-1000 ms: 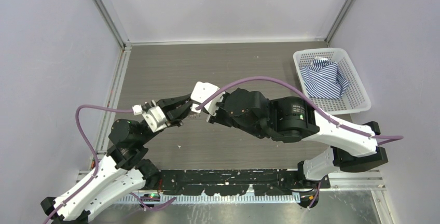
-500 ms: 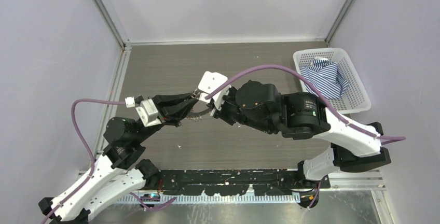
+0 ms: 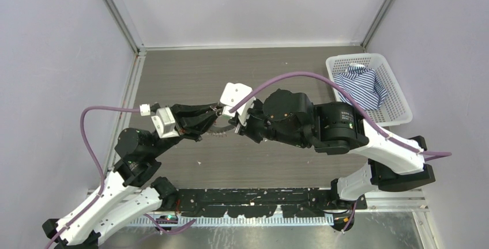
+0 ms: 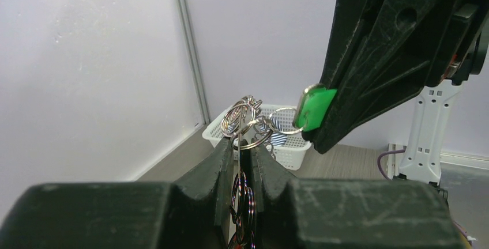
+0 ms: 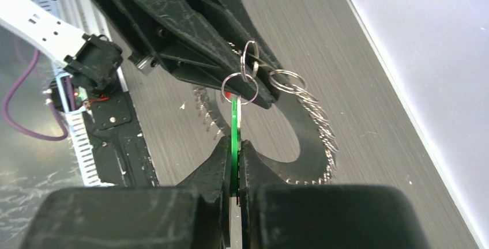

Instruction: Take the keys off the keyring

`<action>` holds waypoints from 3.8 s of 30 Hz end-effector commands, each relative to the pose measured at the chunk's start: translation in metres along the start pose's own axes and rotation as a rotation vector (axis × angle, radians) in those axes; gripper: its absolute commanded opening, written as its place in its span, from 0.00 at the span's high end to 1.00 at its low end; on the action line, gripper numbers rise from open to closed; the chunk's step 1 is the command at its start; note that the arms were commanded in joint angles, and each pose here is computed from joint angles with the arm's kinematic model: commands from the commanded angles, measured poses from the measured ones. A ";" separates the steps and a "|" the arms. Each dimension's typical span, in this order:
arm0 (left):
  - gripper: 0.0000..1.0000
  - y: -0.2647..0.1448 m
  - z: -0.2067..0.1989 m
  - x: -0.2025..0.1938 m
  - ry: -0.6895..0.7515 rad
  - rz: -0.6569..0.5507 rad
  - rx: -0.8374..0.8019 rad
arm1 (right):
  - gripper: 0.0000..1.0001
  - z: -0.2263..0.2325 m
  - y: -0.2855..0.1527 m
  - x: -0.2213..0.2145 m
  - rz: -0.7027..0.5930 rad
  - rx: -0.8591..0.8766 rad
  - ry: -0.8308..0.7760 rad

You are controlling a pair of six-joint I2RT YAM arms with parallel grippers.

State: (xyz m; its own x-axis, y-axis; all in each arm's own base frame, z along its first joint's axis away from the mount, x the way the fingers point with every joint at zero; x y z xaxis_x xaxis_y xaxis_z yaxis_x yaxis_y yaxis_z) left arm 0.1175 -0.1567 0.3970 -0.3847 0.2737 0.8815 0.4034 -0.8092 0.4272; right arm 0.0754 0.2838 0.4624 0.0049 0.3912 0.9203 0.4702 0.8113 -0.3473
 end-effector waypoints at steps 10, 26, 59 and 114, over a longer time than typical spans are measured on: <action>1.00 0.002 -0.002 0.032 0.063 -0.188 -0.045 | 0.99 0.011 -0.005 0.004 0.009 0.132 -0.002; 1.00 -0.002 -0.014 0.025 0.072 -0.154 -0.171 | 0.99 0.005 -0.004 0.007 0.020 0.101 -0.044; 1.00 -0.002 -0.017 0.018 0.052 -0.083 -0.202 | 0.99 0.002 -0.009 -0.004 0.087 0.042 -0.217; 1.00 -0.005 -0.013 0.017 0.102 -0.081 -0.174 | 0.99 0.007 -0.003 -0.015 0.150 -0.077 -0.341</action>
State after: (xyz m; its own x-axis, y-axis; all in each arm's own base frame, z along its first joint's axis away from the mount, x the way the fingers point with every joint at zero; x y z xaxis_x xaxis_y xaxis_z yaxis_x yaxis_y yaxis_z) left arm 0.1030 -0.1645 0.3796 -0.3913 0.2351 0.8897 0.2347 -0.9094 0.3435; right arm 0.0680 0.2863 0.4441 -0.2216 0.6553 0.7221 0.5467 0.6967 -0.4645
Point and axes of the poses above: each gripper's point midway between its finger pads, its own y axis out along the fingers, its own z axis along the line the jaws close on, x = y × z, the point moved 8 cm from there along -y, back along the fingers, and after that the axes turned 5 degrees about y, right-handed, at the moved point
